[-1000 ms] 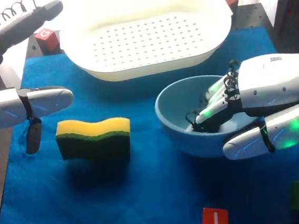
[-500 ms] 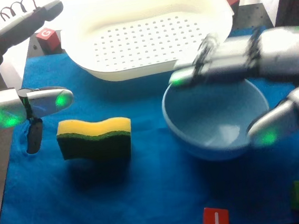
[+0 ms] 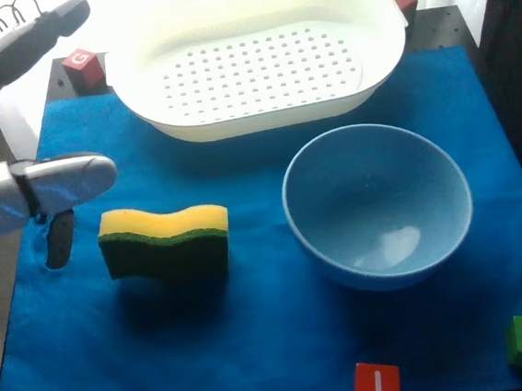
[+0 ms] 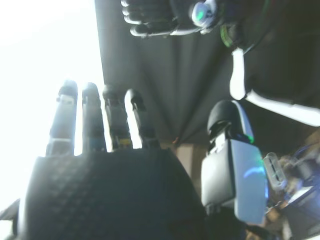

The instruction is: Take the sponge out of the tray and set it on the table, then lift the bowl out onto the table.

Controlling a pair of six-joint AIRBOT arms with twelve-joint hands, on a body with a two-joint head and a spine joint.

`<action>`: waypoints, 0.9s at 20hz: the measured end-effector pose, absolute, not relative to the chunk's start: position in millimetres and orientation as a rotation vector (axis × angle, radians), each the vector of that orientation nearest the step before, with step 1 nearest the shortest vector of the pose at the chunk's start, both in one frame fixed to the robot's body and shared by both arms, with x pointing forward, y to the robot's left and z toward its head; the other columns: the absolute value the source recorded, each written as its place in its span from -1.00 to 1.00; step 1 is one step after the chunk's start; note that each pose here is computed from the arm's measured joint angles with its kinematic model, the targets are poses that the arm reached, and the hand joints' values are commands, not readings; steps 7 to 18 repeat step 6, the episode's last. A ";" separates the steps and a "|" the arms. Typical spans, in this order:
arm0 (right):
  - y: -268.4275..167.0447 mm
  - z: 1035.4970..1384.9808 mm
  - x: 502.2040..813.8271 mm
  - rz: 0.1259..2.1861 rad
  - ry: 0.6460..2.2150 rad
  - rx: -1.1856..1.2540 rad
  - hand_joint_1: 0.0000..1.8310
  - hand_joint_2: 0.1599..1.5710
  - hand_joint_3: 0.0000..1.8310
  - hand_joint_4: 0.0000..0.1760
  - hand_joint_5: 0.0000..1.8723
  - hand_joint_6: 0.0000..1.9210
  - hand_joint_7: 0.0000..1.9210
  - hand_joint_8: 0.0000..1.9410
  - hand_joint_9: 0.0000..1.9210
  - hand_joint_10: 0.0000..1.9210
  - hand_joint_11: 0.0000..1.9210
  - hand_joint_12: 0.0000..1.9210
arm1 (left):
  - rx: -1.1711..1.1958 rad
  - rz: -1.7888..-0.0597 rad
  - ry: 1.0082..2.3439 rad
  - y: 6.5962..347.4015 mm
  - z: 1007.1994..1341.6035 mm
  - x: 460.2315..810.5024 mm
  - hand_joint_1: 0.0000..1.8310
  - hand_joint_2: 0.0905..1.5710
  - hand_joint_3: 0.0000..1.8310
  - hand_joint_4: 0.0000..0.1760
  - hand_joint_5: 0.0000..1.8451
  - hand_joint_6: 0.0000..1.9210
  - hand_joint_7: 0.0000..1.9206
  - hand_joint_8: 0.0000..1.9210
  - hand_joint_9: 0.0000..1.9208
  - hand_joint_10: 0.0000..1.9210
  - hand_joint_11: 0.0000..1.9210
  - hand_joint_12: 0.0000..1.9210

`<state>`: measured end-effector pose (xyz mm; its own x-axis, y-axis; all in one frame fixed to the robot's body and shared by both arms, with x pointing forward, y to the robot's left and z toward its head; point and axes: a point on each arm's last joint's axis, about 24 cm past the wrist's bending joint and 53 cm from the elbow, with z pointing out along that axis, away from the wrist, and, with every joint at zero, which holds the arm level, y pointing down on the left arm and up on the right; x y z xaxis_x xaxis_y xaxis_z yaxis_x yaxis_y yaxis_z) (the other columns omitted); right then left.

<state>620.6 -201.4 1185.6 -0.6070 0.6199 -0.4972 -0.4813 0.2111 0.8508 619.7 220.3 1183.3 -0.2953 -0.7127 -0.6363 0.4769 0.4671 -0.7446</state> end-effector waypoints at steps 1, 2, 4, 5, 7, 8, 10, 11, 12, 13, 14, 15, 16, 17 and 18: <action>-208.2 1180.1 621.1 1.542 1.601 0.166 -0.98 0.32 -1.00 0.92 -1.00 -1.00 -1.00 -1.00 -1.00 -1.00 -1.00 -1.00 | -0.219 -1.180 1.458 221.4 1183.0 619.0 -0.62 0.18 -1.00 0.44 -0.90 -1.00 -0.95 -1.00 -0.96 -1.00 -0.92 -0.95; -220.6 1172.1 621.5 1.524 1.603 0.220 -0.97 0.33 -0.99 0.98 -1.00 -1.00 -1.00 -1.00 -1.00 -1.00 -1.00 -1.00 | -0.238 -1.176 1.452 224.6 1184.2 618.8 -0.64 0.19 -0.99 0.37 -0.92 -1.00 -0.96 -1.00 -0.96 -1.00 -0.92 -0.94; -234.4 1178.9 621.2 1.539 1.534 0.277 -0.98 0.29 -1.00 1.00 -1.00 -1.00 -1.00 -1.00 -1.00 -1.00 -1.00 -1.00 | -0.252 -1.178 1.413 232.3 1190.8 614.9 -0.74 0.17 -1.00 0.49 -0.94 -1.00 -0.96 -1.00 -0.95 -1.00 -0.88 -0.92; -237.0 1182.2 621.4 1.545 1.514 0.284 -0.95 0.32 -1.00 1.00 -1.00 -1.00 -1.00 -1.00 -1.00 -1.00 -1.00 -1.00 | -0.259 -1.177 1.410 234.1 1190.7 613.5 -0.75 0.14 -1.00 0.90 -0.97 -1.00 -0.99 -1.00 -0.98 -1.00 -0.89 -0.93; -240.0 1189.6 621.8 1.556 1.475 0.290 -0.94 0.35 -0.99 1.00 -1.00 -1.00 -1.00 -1.00 -1.00 -1.00 -1.00 -1.00 | -0.261 -1.174 1.409 236.6 1190.5 609.8 -0.76 0.16 -1.00 0.98 -0.97 -1.00 -0.99 -1.00 -0.99 -1.00 -0.89 -0.92; -240.0 1189.6 621.8 1.556 1.475 0.290 -0.94 0.35 -0.99 1.00 -1.00 -1.00 -1.00 -1.00 -1.00 -1.00 -1.00 -1.00 | -0.261 -1.174 1.409 236.6 1190.5 609.8 -0.76 0.16 -1.00 0.98 -0.97 -1.00 -0.99 -1.00 -0.99 -1.00 -0.89 -0.92; -240.0 1189.6 621.8 1.556 1.475 0.290 -0.94 0.35 -0.99 1.00 -1.00 -1.00 -1.00 -1.00 -1.00 -1.00 -1.00 -1.00 | -0.261 -1.174 1.409 236.6 1190.5 609.8 -0.76 0.16 -1.00 0.98 -0.97 -1.00 -0.99 -1.00 -0.99 -1.00 -0.89 -0.92; -240.0 1189.6 621.8 1.556 1.475 0.290 -0.94 0.35 -0.99 1.00 -1.00 -1.00 -1.00 -1.00 -1.00 -1.00 -1.00 -1.00 | -0.261 -1.174 1.409 236.6 1190.5 609.8 -0.76 0.16 -1.00 0.98 -0.97 -1.00 -0.99 -1.00 -0.99 -1.00 -0.89 -0.92; -240.0 1189.6 621.8 1.556 1.475 0.290 -0.94 0.35 -0.99 1.00 -1.00 -1.00 -1.00 -1.00 -1.00 -1.00 -1.00 -1.00 | -0.261 -1.174 1.409 236.6 1190.5 609.8 -0.76 0.16 -1.00 0.98 -0.97 -1.00 -0.99 -1.00 -0.99 -1.00 -0.89 -0.92; -240.0 1189.6 621.8 1.556 1.475 0.290 -0.94 0.35 -0.99 1.00 -1.00 -1.00 -1.00 -1.00 -1.00 -1.00 -1.00 -1.00 | -0.261 -1.174 1.409 236.6 1190.5 609.8 -0.76 0.16 -1.00 0.98 -0.97 -1.00 -0.99 -1.00 -0.99 -1.00 -0.89 -0.92; -240.0 1189.6 621.8 1.556 1.475 0.290 -0.94 0.35 -0.99 1.00 -1.00 -1.00 -1.00 -1.00 -1.00 -1.00 -1.00 -1.00 | -0.261 -1.174 1.409 236.6 1190.5 609.8 -0.76 0.16 -1.00 0.98 -0.97 -1.00 -0.99 -1.00 -0.99 -1.00 -0.89 -0.92; -240.0 1189.6 621.8 1.556 1.475 0.290 -0.94 0.35 -0.99 1.00 -1.00 -1.00 -1.00 -1.00 -1.00 -1.00 -1.00 -1.00 | -0.261 -1.174 1.409 236.6 1190.5 609.8 -0.76 0.16 -1.00 0.98 -0.97 -1.00 -0.99 -1.00 -0.99 -1.00 -0.89 -0.92; -240.0 1189.6 621.8 1.556 1.475 0.290 -0.94 0.35 -0.99 1.00 -1.00 -1.00 -1.00 -1.00 -1.00 -1.00 -1.00 -1.00 | -0.261 -1.174 1.409 236.6 1190.5 609.8 -0.76 0.16 -1.00 0.98 -0.97 -1.00 -0.99 -1.00 -0.99 -1.00 -0.89 -0.92; -240.0 1189.6 621.8 1.556 1.475 0.290 -0.94 0.35 -0.99 1.00 -1.00 -1.00 -1.00 -1.00 -1.00 -1.00 -1.00 -1.00 | -0.261 -1.174 1.409 236.6 1190.5 609.8 -0.76 0.16 -1.00 0.98 -0.97 -1.00 -0.99 -1.00 -0.99 -1.00 -0.89 -0.92; -240.0 1189.6 621.8 1.556 1.475 0.290 -0.94 0.35 -0.99 1.00 -1.00 -1.00 -1.00 -1.00 -1.00 -1.00 -1.00 -1.00 | -0.261 -1.174 1.409 236.6 1190.5 609.8 -0.76 0.16 -1.00 0.98 -0.97 -1.00 -0.99 -1.00 -0.99 -1.00 -0.89 -0.92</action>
